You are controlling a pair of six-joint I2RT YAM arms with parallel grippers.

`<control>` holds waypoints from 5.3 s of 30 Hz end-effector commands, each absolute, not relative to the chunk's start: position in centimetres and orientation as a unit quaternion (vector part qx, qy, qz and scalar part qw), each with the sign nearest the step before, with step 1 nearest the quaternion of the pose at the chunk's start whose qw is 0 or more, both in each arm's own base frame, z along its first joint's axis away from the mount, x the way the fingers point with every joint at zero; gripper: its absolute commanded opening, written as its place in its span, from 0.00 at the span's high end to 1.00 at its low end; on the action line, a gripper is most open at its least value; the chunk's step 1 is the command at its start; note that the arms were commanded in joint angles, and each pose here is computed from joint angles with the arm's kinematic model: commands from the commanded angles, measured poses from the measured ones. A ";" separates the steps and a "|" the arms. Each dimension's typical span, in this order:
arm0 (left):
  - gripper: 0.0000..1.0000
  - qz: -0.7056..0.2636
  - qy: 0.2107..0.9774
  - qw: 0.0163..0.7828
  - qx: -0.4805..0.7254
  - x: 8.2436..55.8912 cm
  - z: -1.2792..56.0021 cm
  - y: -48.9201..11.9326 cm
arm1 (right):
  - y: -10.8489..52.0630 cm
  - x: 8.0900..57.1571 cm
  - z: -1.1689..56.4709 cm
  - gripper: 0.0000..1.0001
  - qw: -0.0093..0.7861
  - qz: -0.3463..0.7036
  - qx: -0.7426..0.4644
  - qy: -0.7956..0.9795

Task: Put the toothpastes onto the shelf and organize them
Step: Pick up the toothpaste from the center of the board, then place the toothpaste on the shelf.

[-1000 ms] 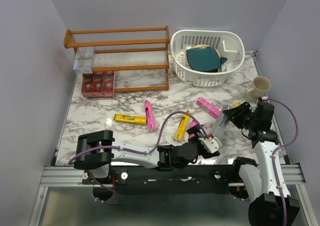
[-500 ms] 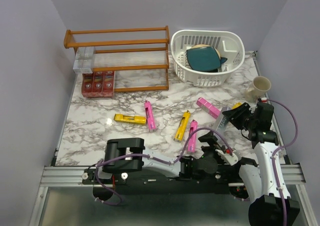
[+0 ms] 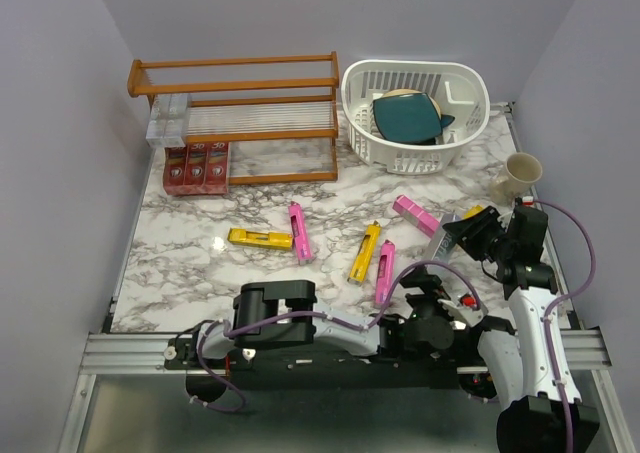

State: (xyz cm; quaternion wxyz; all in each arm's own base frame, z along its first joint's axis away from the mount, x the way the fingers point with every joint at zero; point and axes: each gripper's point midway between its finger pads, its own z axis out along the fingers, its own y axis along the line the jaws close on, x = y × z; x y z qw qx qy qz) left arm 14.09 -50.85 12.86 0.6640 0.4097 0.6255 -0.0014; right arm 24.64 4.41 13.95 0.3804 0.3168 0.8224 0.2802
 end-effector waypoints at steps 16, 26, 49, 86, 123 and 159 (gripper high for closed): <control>0.55 -0.018 0.666 0.670 0.328 15.7 14.2 -48.9 | 6.0 24.9 15.8 0.70 0.388 0.331 0.300 0.806; 0.73 -0.114 0.707 0.629 0.302 16.0 14.7 -47.8 | 6.1 25.3 16.7 0.39 0.407 0.328 0.262 0.811; 0.77 -0.164 0.792 0.561 0.173 22.0 18.6 -33.0 | 7.4 26.8 21.9 0.00 0.502 0.350 0.105 0.784; 0.75 0.023 0.810 0.586 0.014 38.0 28.1 -7.0 | 9.9 29.6 18.5 0.00 0.470 0.396 0.061 0.787; 0.73 0.021 0.768 0.641 -0.011 49.1 26.8 1.7 | 9.9 29.3 18.2 0.00 0.474 0.383 0.060 0.791; 0.38 0.039 0.754 0.653 -0.062 49.0 26.7 5.8 | 10.1 29.1 18.2 0.00 0.475 0.389 0.057 0.787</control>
